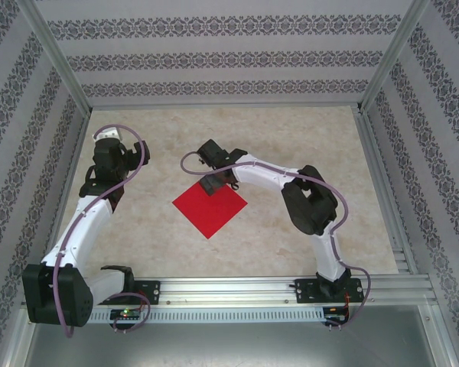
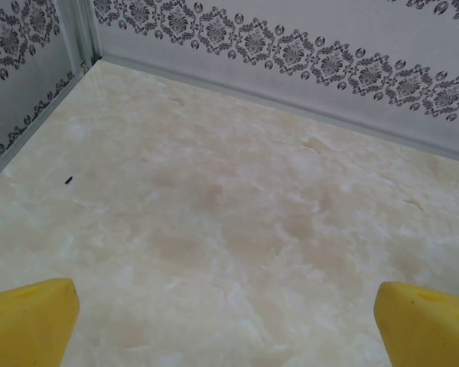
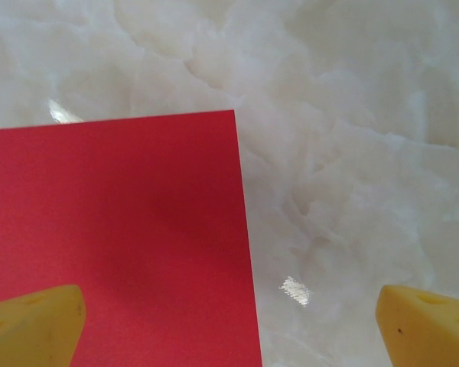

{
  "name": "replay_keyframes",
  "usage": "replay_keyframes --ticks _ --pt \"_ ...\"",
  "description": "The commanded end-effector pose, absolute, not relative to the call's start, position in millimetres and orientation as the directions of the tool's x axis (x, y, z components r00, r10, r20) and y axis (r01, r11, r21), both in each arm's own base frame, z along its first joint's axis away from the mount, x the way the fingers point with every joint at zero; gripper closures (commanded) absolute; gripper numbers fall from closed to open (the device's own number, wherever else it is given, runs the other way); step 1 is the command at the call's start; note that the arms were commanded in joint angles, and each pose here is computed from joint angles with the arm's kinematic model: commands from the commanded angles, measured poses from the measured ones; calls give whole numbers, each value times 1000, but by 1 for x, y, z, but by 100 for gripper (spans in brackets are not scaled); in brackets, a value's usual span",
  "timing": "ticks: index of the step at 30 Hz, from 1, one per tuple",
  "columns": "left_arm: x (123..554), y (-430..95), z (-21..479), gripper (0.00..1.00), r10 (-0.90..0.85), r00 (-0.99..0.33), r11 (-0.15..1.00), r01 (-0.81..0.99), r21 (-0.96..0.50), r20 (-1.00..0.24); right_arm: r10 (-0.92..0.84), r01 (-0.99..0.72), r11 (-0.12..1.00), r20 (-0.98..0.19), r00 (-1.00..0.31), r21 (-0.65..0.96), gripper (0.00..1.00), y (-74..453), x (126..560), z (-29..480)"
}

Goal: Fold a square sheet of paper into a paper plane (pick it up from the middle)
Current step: Move the square sheet of paper to the center of the table.

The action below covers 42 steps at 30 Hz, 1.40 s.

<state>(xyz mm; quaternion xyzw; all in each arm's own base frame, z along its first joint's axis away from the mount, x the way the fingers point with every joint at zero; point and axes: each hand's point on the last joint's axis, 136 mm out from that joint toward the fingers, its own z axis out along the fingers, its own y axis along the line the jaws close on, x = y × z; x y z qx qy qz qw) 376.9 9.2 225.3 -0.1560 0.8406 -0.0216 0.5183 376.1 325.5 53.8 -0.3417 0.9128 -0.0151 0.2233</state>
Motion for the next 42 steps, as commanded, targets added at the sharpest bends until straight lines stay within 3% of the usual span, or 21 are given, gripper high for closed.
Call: replay_keyframes --ticks 1,13,22,27,30,33,37,42 --pt "378 10 233 0 -288 -406 948 -250 -197 -867 -661 -626 748 -334 -672 -221 2 317 374 45" --pt "377 10 231 0 -272 -415 952 -246 -180 -868 -589 -513 800 -244 -770 -310 2 260 383 13" --pt "379 9 229 0 -270 -417 953 -242 -180 -868 -304 -207 904 -221 -927 -374 2 163 381 2" --pt "380 9 226 0 -272 -425 953 -241 -181 -863 -125 -42 951 -255 -959 -306 2 128 378 22" --pt "380 8 226 0 -274 -429 953 -239 -184 -861 -137 -69 973 -314 -939 -219 2 145 385 55" --pt "380 6 227 0 -276 -434 954 -231 -190 -858 -217 -200 976 -305 -927 -85 2 179 382 70" --pt "379 3 225 0 -278 -442 955 -221 -196 -853 -363 -366 930 -222 -905 -31 2 212 366 59" --pt "380 1 224 0 -278 -449 957 -211 -201 -849 -430 -432 902 -176 -885 -32 2 228 366 45"
